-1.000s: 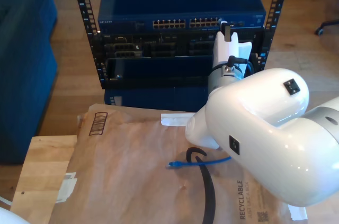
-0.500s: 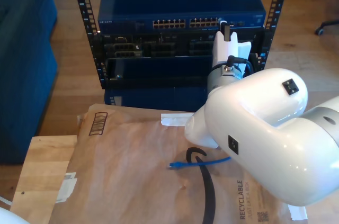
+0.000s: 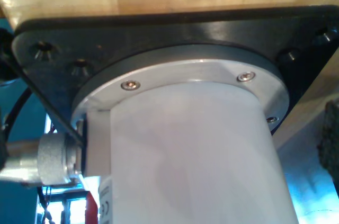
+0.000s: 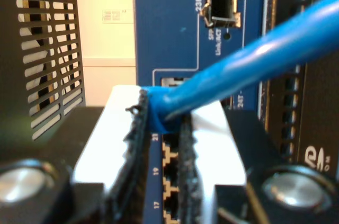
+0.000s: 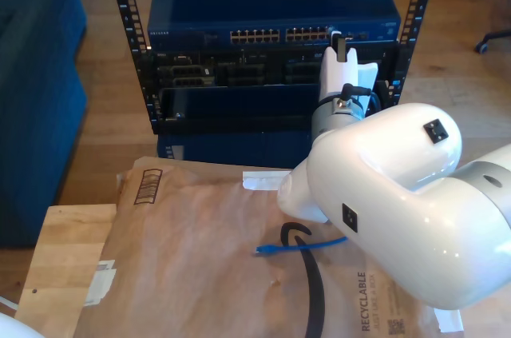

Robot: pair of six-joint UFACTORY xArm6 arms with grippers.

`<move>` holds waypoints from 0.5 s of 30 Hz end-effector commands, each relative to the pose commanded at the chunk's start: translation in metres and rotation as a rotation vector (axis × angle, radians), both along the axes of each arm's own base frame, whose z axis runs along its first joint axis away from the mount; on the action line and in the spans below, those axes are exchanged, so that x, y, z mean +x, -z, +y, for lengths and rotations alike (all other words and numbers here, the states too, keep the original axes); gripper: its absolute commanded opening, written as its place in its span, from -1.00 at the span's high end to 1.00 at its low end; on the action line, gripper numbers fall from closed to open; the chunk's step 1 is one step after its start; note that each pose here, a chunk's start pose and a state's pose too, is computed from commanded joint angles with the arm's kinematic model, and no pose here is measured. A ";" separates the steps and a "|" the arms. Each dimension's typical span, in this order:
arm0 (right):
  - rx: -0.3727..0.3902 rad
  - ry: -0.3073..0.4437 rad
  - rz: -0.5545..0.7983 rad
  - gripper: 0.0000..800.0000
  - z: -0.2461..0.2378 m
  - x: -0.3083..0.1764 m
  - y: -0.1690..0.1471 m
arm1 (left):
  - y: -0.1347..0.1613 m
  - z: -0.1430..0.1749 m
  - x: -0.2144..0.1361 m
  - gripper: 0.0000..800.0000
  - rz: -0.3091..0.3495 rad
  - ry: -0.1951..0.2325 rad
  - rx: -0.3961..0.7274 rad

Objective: Grab the cable and plug it in

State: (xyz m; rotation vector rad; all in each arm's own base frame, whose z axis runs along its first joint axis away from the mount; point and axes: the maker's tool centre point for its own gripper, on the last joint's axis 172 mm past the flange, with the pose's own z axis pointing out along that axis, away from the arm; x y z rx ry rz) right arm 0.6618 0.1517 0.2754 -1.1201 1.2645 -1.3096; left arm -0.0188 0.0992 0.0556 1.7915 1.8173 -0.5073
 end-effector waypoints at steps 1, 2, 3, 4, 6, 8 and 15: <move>0.000 0.002 0.000 1.00 -0.001 0.000 0.000 | 0.000 0.000 0.000 -1.00 0.000 0.000 0.000; 0.000 0.002 0.000 1.00 -0.001 0.000 0.000 | 0.000 0.000 0.000 -1.00 0.000 0.000 0.000; 0.000 0.001 0.001 1.00 -0.001 0.000 0.000 | 0.000 0.000 0.000 -1.00 0.000 0.000 0.000; 0.001 0.001 0.000 1.00 -0.001 0.001 0.000 | 0.000 0.000 0.000 -1.00 0.000 0.000 0.000; 0.000 0.004 0.000 1.00 -0.003 0.002 0.001 | 0.000 0.000 0.000 -1.00 0.000 0.000 0.000; -0.002 0.005 -0.001 1.00 -0.005 0.004 0.001 | 0.000 0.000 0.000 -1.00 0.000 0.000 0.000; 0.008 -0.005 0.000 1.00 -0.004 0.005 0.001 | 0.000 0.000 0.000 -1.00 0.000 0.000 0.000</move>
